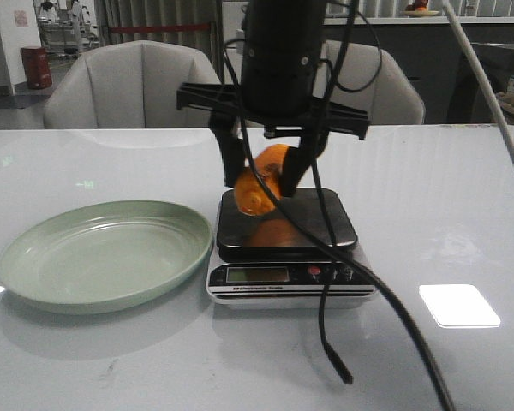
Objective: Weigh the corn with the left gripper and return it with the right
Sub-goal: 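Close the right gripper on the corn and lift it, then carry the corn over the green plate and lower it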
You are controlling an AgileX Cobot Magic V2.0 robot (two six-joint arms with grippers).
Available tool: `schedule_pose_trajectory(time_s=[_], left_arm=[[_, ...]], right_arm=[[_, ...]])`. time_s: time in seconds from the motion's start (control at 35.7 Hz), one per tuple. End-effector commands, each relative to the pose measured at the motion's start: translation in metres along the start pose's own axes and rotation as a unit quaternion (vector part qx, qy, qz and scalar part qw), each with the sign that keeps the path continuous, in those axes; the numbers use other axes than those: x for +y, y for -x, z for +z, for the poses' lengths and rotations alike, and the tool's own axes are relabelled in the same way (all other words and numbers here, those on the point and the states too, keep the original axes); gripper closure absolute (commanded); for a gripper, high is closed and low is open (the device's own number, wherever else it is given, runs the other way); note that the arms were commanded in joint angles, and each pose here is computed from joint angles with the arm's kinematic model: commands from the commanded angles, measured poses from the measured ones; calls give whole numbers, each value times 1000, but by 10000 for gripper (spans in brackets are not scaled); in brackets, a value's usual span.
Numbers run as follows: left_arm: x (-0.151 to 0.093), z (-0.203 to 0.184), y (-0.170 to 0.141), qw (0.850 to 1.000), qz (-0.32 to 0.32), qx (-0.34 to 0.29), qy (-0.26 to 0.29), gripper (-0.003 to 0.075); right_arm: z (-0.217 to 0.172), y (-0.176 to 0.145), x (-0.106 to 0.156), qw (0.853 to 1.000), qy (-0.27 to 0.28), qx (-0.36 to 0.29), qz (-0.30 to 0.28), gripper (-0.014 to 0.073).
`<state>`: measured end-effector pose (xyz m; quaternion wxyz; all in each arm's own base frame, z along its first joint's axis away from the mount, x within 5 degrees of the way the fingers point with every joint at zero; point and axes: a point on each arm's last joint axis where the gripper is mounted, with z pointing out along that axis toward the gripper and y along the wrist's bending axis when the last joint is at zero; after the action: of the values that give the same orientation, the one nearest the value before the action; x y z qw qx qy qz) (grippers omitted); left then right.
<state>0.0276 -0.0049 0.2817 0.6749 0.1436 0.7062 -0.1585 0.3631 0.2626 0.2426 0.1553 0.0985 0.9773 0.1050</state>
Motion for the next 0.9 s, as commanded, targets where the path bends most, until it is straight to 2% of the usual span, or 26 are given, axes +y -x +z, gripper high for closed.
schedule_pose_trajectory(time_s=[0.0,0.2,0.31,0.53,0.78,0.87], left_arm=[[-1,-2,13,999,2,-44,-7,606],[-1,-2,13,999,2,-44,-7,606],[-1,-2,13,999,2,-44,-7,606],[-1,-2,13,999,2,-44,-7,606],[-1,-2,13,999,2,-44,-7,606],[-1,-2,13,999,2,-44,-7,606]], right_arm=[[-47,-4,27,996,69,-45,-30,414],[-52,-30,63,986,133,-69,-71,409],[-48,-39,75,982,154,-75,-83,368],[-28,-46,83,982,160,-58,-78,208],[5,-57,88,986,156,-12,-61,127],[9,-58,92,983,167,-3,-77,98]])
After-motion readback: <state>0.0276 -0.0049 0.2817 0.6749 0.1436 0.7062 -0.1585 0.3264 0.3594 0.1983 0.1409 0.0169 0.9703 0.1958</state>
